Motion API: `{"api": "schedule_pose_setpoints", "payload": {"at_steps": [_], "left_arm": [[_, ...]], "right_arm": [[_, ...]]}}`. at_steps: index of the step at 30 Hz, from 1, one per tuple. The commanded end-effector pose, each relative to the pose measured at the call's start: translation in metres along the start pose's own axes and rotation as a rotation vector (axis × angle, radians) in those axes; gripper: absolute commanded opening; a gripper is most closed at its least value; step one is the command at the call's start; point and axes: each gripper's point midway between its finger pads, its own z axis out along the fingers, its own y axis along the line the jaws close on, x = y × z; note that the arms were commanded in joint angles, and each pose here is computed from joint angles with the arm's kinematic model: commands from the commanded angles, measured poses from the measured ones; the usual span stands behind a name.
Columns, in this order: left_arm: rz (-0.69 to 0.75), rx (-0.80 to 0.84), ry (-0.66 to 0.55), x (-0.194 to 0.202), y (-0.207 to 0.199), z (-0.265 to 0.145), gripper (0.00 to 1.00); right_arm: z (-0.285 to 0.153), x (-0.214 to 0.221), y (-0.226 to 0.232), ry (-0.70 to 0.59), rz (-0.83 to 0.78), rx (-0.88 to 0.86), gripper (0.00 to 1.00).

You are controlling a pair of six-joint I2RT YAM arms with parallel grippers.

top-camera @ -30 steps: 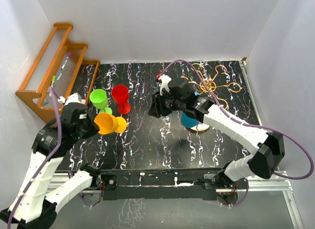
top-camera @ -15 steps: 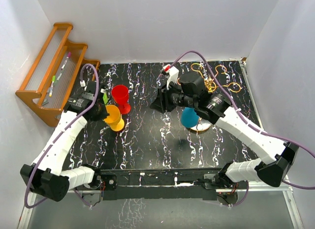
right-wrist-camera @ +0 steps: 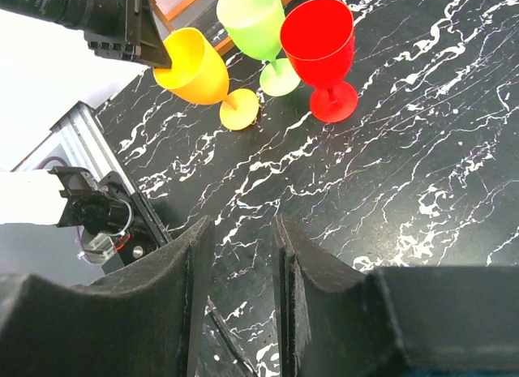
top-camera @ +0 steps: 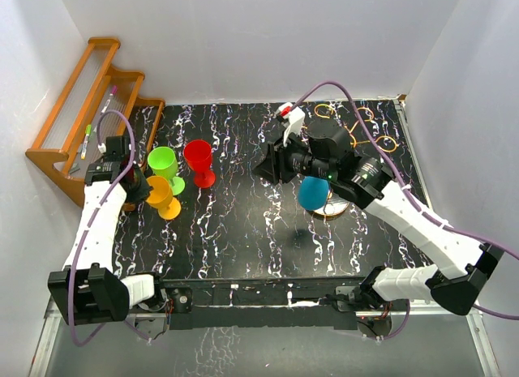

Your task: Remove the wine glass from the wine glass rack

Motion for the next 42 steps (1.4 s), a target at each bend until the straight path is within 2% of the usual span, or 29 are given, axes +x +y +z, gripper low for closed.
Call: {"api": "schedule_pose_setpoints", "payload": {"at_steps": [1, 5, 9, 10, 12, 14, 15, 17, 23, 25, 28, 32, 37, 42], "left_arm": [[-0.025, -0.006, -0.007, 0.000, 0.007, 0.007, 0.00], [-0.042, -0.023, -0.018, -0.005, 0.008, 0.008, 0.00], [-0.041, -0.027, -0.019, -0.010, 0.008, 0.007, 0.07], [-0.040, -0.023, -0.019, -0.011, 0.007, 0.006, 0.10], [-0.046, -0.011, -0.032, -0.014, 0.005, 0.001, 0.31], [-0.051, 0.005, -0.054, -0.018, 0.004, -0.007, 0.42], [-0.053, 0.009, -0.067, -0.019, 0.004, -0.013, 0.51], [-0.056, 0.006, -0.088, -0.022, 0.007, -0.022, 0.56], [-0.091, 0.051, -0.230, -0.040, 0.010, -0.069, 0.59], [-0.095, 0.157, -0.313, -0.046, -0.001, -0.093, 0.61], [-0.056, 0.427, -0.419, -0.049, -0.037, -0.134, 0.63], [0.010, 0.744, -0.371, -0.033, -0.084, -0.162, 0.62], [0.012, 0.965, -0.351, -0.025, -0.112, -0.178, 0.61], [-0.054, 1.218, -0.293, -0.030, -0.140, -0.203, 0.61]], "right_arm": [[-0.021, -0.034, 0.006, -0.110, -0.040, 0.012, 0.36], [-0.023, -0.034, 0.004, -0.118, -0.045, 0.023, 0.36], [-0.023, -0.034, 0.004, -0.118, -0.047, 0.023, 0.36], [-0.023, -0.034, 0.005, -0.119, -0.047, 0.021, 0.36], [-0.023, -0.034, 0.005, -0.121, -0.047, 0.019, 0.36], [-0.024, -0.036, 0.006, -0.126, -0.047, 0.013, 0.37], [-0.024, -0.036, 0.007, -0.128, -0.047, 0.011, 0.37], [-0.024, -0.039, 0.009, -0.134, -0.045, 0.003, 0.38], [-0.030, -0.050, 0.014, -0.170, -0.032, -0.009, 0.45], [-0.033, -0.052, 0.017, -0.179, -0.031, -0.018, 0.47], [-0.036, -0.057, 0.014, -0.199, -0.013, 0.006, 0.49], [-0.037, -0.072, 0.000, -0.209, 0.000, 0.101, 0.49], [-0.053, -0.110, -0.019, -0.278, 0.059, 0.214, 0.49], [-0.095, -0.142, -0.078, -0.354, 0.169, 0.413, 0.49]]}}
